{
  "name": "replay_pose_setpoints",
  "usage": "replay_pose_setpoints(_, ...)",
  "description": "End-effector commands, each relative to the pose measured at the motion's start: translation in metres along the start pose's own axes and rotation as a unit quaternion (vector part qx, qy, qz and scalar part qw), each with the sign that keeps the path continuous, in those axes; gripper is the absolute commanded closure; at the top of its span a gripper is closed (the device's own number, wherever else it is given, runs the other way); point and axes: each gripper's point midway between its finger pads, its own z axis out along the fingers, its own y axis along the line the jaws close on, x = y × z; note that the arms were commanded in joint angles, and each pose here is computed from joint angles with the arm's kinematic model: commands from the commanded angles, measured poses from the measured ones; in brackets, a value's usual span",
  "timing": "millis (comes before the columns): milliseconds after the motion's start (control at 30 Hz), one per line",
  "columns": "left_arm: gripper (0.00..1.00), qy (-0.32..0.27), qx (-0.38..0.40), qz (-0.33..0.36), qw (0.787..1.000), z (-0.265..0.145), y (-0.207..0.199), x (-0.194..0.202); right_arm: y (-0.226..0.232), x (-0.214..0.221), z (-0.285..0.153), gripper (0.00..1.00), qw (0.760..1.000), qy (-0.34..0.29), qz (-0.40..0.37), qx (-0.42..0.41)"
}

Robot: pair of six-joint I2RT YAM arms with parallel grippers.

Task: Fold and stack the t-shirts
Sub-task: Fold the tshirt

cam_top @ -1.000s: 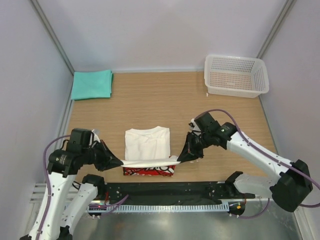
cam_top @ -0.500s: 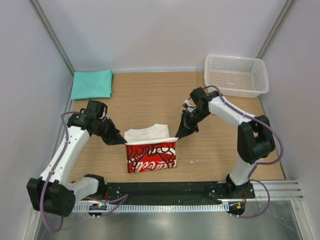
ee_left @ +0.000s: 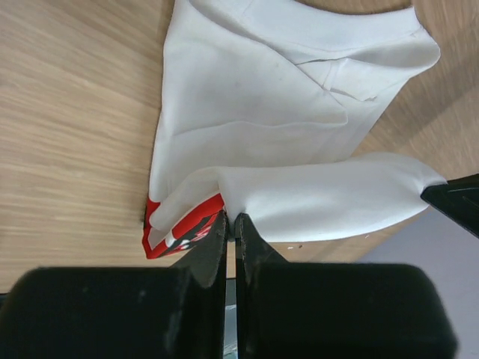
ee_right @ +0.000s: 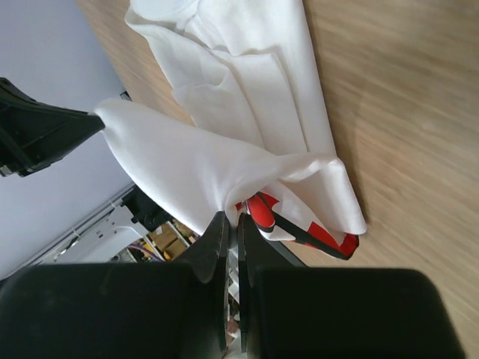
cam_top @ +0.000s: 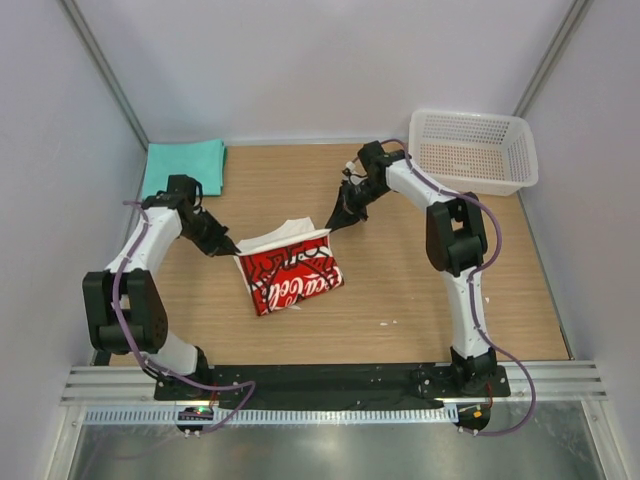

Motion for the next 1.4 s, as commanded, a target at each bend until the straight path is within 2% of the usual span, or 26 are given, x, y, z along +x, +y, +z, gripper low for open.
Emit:
replay_pose_setpoints(0,1.0,-0.052,-0.012,0.005,0.999,0.001,0.011,-0.037,0.021,-0.031,-0.014,0.93,0.998,-0.048,-0.027,-0.022)
replay_pose_setpoints(100,1.0,-0.047,-0.009,0.007,0.999,0.002,0.01,-0.038,0.024,-0.039,-0.009,0.93,0.997,-0.061,-0.027,-0.035)
replay_pose_setpoints(267,1.0,-0.075,0.003,0.019,0.997,-0.008,0.006,-0.045,0.036,-0.043,-0.01,0.93,0.995,-0.081,-0.032,-0.053)
replay_pose_setpoints(433,1.0,-0.038,0.028,0.026,0.999,-0.012,-0.004,-0.03,0.026,-0.013,-0.027,0.95,0.996,-0.086,-0.03,-0.018)
replay_pose_setpoints(600,1.0,-0.013,0.029,0.05,0.998,-0.015,0.0,0.012,-0.008,0.05,-0.044,0.95,0.997,-0.051,-0.027,0.053)
replay_pose_setpoints(633,1.0,0.001,0.023,0.045,0.999,-0.012,0.01,0.023,-0.008,0.062,-0.056,0.95,0.995,-0.063,-0.037,0.066)
replay_pose_setpoints(667,1.0,0.007,0.03,0.068,0.997,-0.017,0.007,0.04,-0.013,0.076,-0.061,0.95,0.995,-0.056,-0.032,0.076)
replay_pose_setpoints(700,1.0,0.02,0.022,0.074,0.997,-0.018,0.014,0.051,-0.03,0.096,-0.058,0.95,0.995,-0.038,-0.017,0.089)
replay_pose_setpoints(767,1.0,0.029,0.019,0.09,0.995,-0.026,0.027,0.074,-0.029,0.126,-0.071,0.95,0.995,-0.044,-0.023,0.088)
replay_pose_setpoints(833,1.0,0.04,0.005,0.092,0.995,-0.035,0.045,0.094,-0.049,0.161,-0.07,0.95,0.994,-0.021,-0.001,0.106)
replay_pose_setpoints(867,1.0,0.043,0.0,0.091,0.995,-0.044,0.06,0.109,-0.047,0.176,-0.079,0.95,0.994,-0.034,-0.013,0.104)
replay_pose_setpoints(1000,1.0,0.051,-0.002,0.089,0.995,-0.061,0.096,0.147,-0.082,0.25,-0.073,0.96,0.992,-0.002,0.015,0.122)
replay_pose_setpoints(1100,1.0,0.079,0.006,0.082,0.994,-0.075,0.115,0.179,-0.093,0.296,-0.067,0.96,0.992,0.009,0.033,0.119)
replay_pose_setpoints(1233,1.0,0.093,-0.004,0.094,0.991,-0.102,0.133,0.204,-0.094,0.337,-0.064,0.96,0.993,0.015,0.05,0.104)
replay_pose_setpoints(1267,1.0,0.112,-0.023,0.095,0.989,-0.11,0.145,0.215,-0.094,0.347,-0.063,0.97,0.992,0.023,0.057,0.108)
replay_pose_setpoints(1367,1.0,0.128,0.051,0.095,0.986,-0.122,0.131,0.236,-0.092,0.364,-0.071,0.98,0.992,0.026,0.055,0.107)
